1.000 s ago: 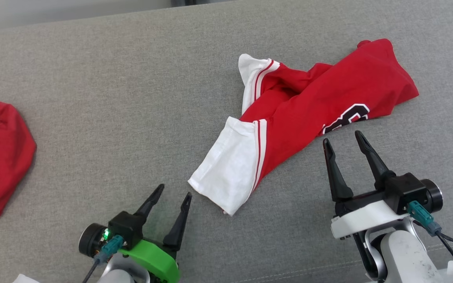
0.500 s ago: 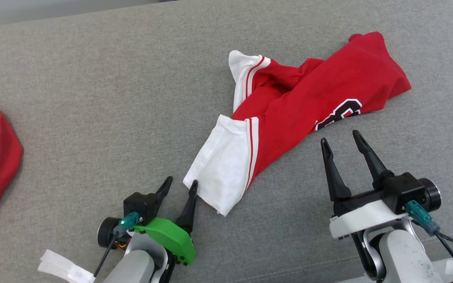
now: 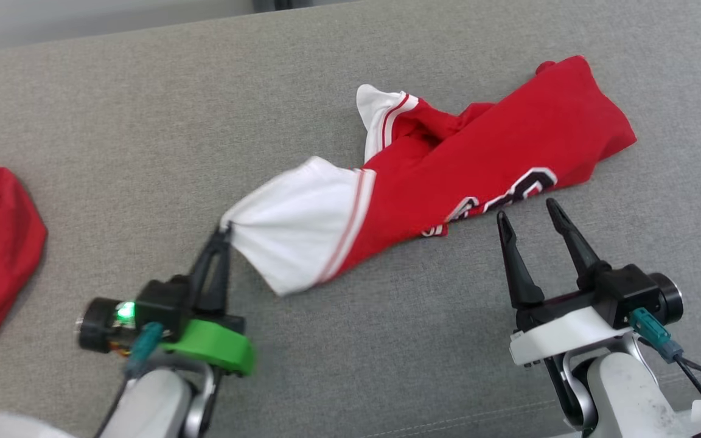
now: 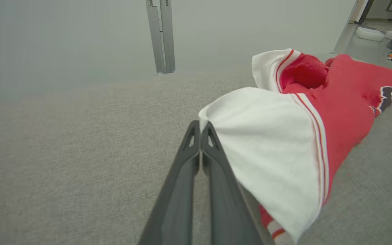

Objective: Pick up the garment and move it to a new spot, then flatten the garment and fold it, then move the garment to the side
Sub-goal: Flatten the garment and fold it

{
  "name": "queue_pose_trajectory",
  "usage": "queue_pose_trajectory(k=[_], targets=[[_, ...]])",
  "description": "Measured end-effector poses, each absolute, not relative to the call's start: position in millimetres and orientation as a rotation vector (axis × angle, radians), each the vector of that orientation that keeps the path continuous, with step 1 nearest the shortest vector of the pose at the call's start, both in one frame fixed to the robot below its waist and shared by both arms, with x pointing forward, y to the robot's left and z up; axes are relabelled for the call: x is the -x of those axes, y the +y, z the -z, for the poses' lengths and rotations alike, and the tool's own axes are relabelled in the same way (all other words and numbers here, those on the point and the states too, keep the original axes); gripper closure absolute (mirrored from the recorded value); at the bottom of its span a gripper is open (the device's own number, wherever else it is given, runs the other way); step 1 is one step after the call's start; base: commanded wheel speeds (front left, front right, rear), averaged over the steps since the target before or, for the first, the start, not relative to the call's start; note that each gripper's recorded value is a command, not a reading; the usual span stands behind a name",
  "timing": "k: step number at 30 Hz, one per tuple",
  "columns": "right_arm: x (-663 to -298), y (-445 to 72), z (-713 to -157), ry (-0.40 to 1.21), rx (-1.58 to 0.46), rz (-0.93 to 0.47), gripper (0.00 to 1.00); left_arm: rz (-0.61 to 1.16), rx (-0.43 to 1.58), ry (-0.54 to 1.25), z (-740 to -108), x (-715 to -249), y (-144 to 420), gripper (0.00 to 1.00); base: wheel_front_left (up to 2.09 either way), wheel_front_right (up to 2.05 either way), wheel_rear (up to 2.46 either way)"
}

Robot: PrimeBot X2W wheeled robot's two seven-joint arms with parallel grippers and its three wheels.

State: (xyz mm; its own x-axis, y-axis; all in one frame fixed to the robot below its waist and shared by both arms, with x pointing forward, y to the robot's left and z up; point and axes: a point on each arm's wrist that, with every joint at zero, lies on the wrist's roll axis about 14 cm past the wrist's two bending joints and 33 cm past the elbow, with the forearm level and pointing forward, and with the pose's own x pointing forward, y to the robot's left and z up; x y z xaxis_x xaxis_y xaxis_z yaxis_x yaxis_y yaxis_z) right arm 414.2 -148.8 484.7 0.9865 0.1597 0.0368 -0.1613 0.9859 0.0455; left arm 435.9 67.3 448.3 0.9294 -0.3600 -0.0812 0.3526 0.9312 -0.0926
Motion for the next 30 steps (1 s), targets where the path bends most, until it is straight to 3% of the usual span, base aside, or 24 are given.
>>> queue_pose_trajectory(k=[11, 17, 24, 30], targets=[[-448.7, -150.7, -509.3, -0.109, -0.083, -0.193, 0.0, 0.204, -0.033, 0.094, -449.9, -414.5, 146.0, 1.0, 0.0, 0.0, 0.0], [-480.8, -151.5, -480.6, 0.016, -0.047, -0.3, 0.0, 0.17, -0.02, 0.154, -436.6, -405.5, 157.5, 1.0, 0.0, 0.0, 0.0], [-525.2, -157.6, -459.4, 0.335, 0.016, -0.389, 0.0, 0.135, -0.034, 0.225, -419.0, -397.8, 170.3, 1.0, 0.0, 0.0, 0.0], [-546.6, -166.4, -451.8, 0.513, 0.025, -0.417, 0.0, 0.106, -0.041, 0.256, -410.3, -395.8, 181.3, 1.0, 0.0, 0.0, 0.0]])
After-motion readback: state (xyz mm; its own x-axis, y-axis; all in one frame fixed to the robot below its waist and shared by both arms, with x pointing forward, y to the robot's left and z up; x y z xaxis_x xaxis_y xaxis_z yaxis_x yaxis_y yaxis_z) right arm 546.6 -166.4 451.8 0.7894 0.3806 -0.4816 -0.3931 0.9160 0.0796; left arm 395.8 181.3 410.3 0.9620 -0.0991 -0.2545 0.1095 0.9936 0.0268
